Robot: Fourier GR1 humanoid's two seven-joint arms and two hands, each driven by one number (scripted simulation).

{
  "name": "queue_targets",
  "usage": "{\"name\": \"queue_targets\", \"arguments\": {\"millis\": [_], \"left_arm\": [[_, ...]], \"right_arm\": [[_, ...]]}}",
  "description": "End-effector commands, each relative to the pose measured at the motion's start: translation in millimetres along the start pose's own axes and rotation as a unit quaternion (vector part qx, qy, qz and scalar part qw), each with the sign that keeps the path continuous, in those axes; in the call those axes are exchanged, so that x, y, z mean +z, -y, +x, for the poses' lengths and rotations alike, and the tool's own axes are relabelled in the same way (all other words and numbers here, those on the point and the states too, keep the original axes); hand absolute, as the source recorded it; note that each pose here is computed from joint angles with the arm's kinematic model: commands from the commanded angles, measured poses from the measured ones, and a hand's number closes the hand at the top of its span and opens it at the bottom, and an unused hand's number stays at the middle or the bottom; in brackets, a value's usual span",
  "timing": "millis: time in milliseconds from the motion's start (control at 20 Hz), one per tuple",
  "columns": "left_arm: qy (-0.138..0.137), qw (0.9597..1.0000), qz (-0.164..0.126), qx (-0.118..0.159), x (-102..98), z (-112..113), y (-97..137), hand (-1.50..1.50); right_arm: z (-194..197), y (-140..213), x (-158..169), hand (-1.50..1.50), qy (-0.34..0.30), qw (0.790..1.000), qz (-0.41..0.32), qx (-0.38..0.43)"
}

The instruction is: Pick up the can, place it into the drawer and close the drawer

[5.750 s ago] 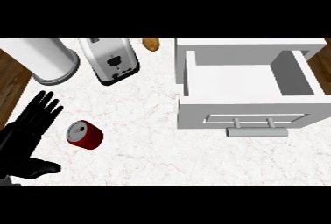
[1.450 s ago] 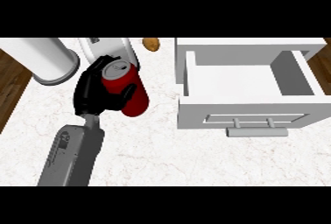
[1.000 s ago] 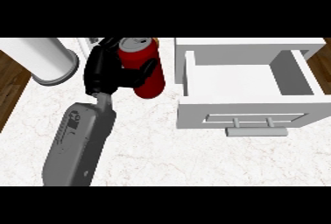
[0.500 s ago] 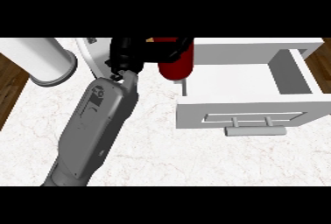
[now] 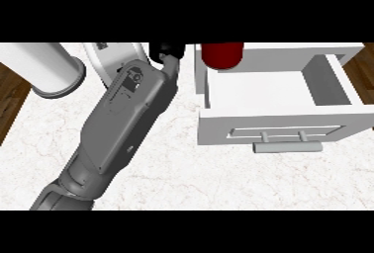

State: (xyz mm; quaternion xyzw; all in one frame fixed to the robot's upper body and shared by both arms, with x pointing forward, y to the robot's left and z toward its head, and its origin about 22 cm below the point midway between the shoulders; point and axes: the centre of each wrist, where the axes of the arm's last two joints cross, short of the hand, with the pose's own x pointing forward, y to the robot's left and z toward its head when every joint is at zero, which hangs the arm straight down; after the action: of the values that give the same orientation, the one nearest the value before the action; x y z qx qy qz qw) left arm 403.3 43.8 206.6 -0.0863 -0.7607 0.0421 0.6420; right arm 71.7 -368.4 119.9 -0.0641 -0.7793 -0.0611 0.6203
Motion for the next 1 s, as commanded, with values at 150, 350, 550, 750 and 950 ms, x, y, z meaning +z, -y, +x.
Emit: {"name": "queue_targets", "arguments": {"millis": [150, 350, 550, 750, 950], "left_arm": [[-0.006, 0.9999, -0.003, -0.008, -14.7, 6.5, 25.5, 1.50], [-0.013, 0.9996, -0.006, -0.024, -15.6, -1.1, 38.0, 1.50], [-0.013, 0.9996, -0.009, -0.021, -18.9, -4.8, 42.9, 1.50], [-0.023, 0.9995, -0.002, -0.023, -20.6, 4.1, 57.0, 1.50], [-0.016, 0.9988, 0.014, -0.045, -20.7, -14.6, 51.9, 1.50]], "right_arm": [[-5.1, -4.8, 5.5, -1.50, 0.002, 1.000, -0.001, 0.003], [-4.2, -7.1, -0.2, -1.50, 0.005, 1.000, 0.007, 0.000], [1.2, -16.1, -14.2, -1.50, 0.014, 1.000, 0.014, 0.008], [2.6, -6.3, -8.0, -1.50, 0.009, 1.000, 0.018, -0.002], [2.2, -14.5, -21.1, -1.50, 0.004, 1.000, 0.027, -0.009]]}}
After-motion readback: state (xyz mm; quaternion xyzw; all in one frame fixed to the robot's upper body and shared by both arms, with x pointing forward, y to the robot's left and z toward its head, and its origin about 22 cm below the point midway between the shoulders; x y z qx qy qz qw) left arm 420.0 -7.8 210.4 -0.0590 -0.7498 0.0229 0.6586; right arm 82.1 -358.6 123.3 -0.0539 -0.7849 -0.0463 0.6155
